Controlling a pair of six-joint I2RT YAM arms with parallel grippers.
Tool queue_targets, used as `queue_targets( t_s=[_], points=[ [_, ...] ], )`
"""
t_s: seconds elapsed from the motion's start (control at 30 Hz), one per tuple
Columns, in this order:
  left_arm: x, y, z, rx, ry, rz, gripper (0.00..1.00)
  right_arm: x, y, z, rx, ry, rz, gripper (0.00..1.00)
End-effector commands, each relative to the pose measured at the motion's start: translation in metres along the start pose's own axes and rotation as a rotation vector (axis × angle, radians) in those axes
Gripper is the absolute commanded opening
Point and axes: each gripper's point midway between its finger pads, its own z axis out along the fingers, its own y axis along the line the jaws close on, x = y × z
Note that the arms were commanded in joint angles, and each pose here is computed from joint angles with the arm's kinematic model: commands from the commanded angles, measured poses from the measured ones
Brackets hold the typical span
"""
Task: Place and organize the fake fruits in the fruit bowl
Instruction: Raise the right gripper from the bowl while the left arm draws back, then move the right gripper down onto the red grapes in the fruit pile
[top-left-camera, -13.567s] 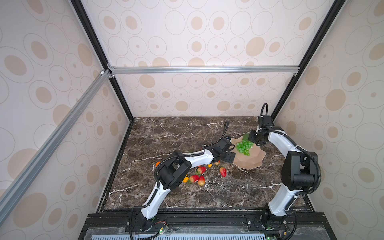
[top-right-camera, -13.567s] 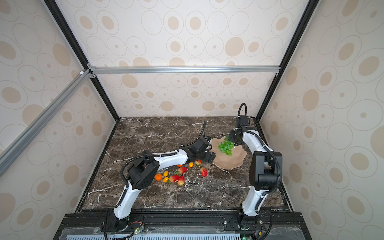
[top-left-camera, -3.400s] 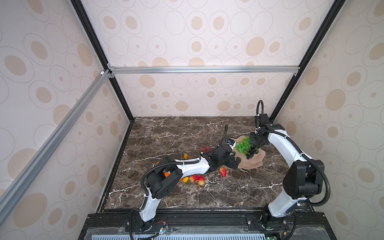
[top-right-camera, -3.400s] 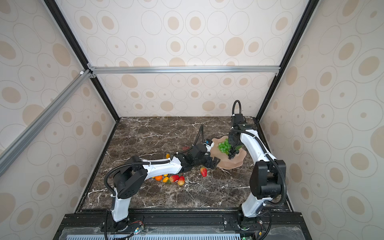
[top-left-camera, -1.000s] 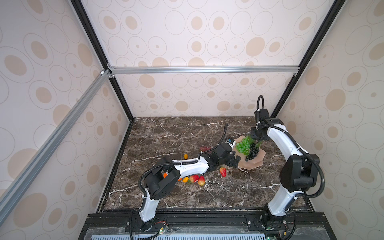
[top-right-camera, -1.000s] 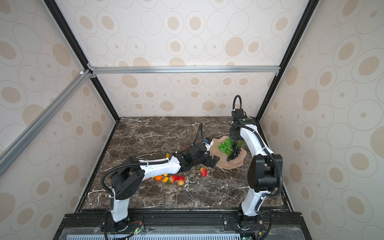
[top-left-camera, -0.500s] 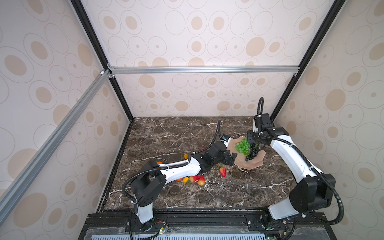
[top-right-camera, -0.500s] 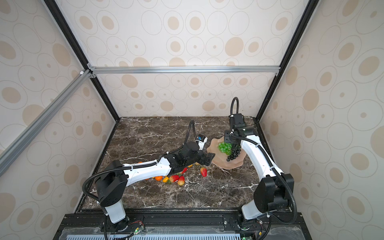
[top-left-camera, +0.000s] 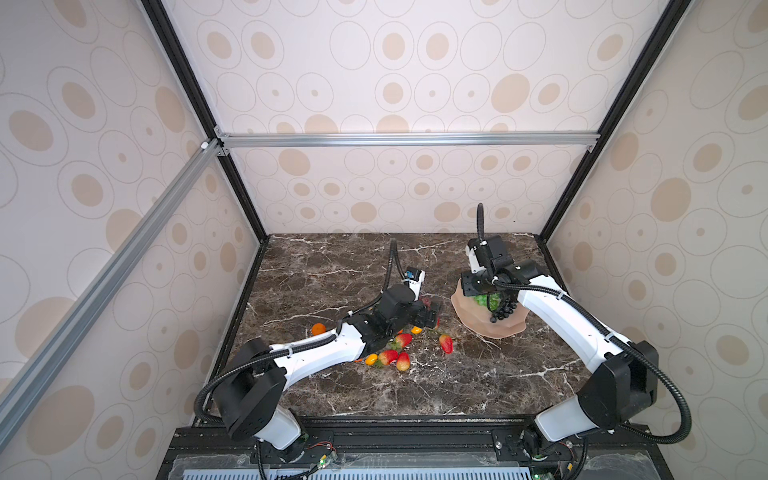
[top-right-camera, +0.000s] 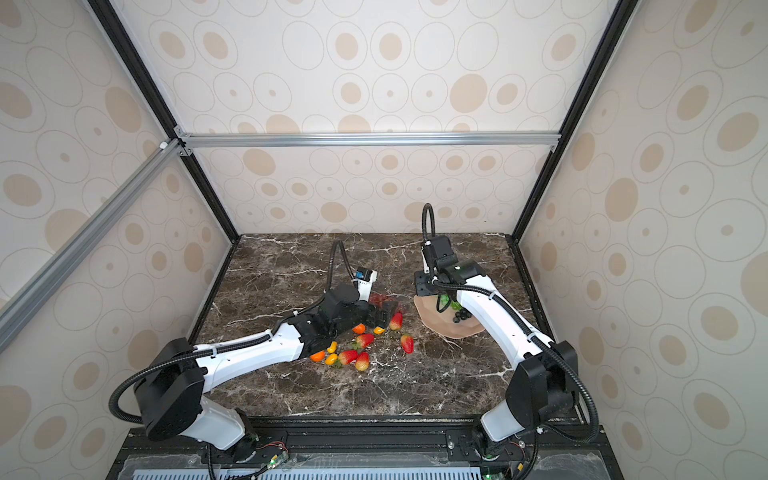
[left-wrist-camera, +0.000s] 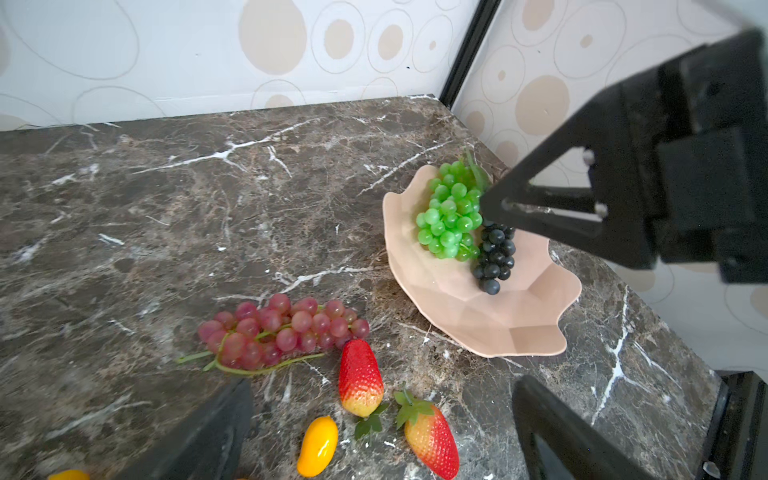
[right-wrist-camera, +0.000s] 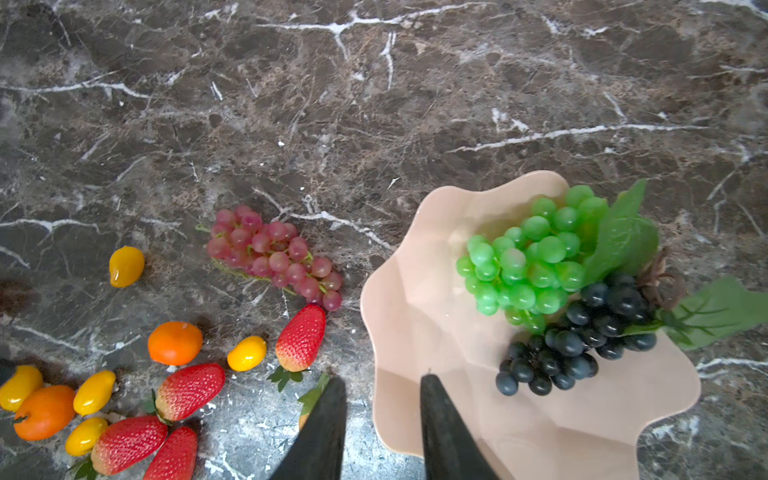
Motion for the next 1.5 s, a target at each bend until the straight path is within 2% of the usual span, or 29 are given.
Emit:
queue_targets(
  t_s=[0.0, 0.27, 0.53, 0.63, 0.9, 1.23, 1.47],
  points=[
    [-0.018, 0.017, -0.017, -0.022, -0.078, -0.062, 0.98, 0.003, 0.02, 0.011, -0.027, 0.027, -0.02, 0.32],
    [-0.018, 0.067, -0.048, -0.075, -0.127, -0.159, 0.98, 0.01, 0.064, 0.029, -0.076, 0.075, -0.113, 0.26],
    [-0.006, 0.101, -0.067, -0.105, -0.134, -0.228, 0.98, 0.021, 0.106, 0.047, -0.112, 0.123, -0.2, 0.22],
    [-0.007, 0.112, -0.076, -0.1, -0.172, -0.268, 0.98, 0.025, 0.121, 0.054, -0.114, 0.14, -0.238, 0.21],
    [0.005, 0.143, -0.097, -0.111, -0.196, -0.352, 0.98, 0.036, 0.161, 0.078, -0.09, 0.194, -0.4, 0.2],
    [0.016, 0.168, -0.112, -0.101, -0.223, -0.443, 0.98, 0.038, 0.18, 0.11, -0.017, 0.244, -0.55, 0.2],
    [0.019, 0.175, -0.117, -0.109, -0.228, -0.461, 0.98, 0.036, 0.182, 0.13, 0.063, 0.267, -0.632, 0.22]
  ],
)
